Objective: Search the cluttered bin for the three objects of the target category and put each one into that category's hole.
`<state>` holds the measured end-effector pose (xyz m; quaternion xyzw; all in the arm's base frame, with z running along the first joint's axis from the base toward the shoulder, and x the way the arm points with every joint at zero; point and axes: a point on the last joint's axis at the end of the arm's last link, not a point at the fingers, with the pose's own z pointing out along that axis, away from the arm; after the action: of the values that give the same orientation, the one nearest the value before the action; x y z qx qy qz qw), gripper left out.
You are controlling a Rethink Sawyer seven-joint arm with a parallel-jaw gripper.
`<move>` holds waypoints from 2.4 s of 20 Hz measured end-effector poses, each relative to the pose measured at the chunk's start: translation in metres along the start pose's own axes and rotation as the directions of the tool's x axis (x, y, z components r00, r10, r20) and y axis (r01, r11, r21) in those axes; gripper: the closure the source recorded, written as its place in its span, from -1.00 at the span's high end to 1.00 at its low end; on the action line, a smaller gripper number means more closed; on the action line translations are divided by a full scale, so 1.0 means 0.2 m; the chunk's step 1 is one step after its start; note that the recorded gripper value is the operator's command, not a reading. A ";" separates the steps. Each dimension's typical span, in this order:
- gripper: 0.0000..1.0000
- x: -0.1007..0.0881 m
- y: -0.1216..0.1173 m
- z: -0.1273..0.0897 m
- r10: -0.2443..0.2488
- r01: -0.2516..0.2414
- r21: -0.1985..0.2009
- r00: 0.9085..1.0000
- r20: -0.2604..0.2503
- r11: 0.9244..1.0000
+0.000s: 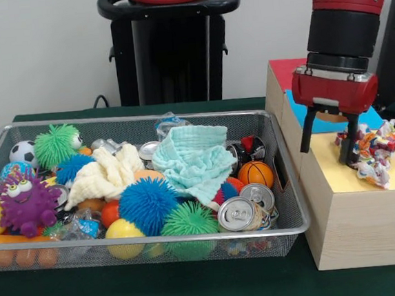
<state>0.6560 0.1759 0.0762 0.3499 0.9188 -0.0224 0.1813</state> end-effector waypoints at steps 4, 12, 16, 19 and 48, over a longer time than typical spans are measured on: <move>1.00 -0.01 -0.03 -0.03 -0.010 0.011 0.025 1.000 -0.016 1.000; 1.00 -0.13 -0.07 -0.11 -0.010 0.009 0.043 1.000 0.018 0.999; 1.00 -0.21 -0.06 -0.18 -0.016 0.013 0.042 0.998 0.062 0.999; 1.00 -0.26 -0.05 -0.23 -0.012 0.009 0.035 0.996 0.085 0.999; 1.00 -0.34 -0.01 -0.42 0.371 -0.359 -0.102 0.916 0.150 0.928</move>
<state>0.6747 0.1460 0.1784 0.5052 0.8192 0.0157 0.2710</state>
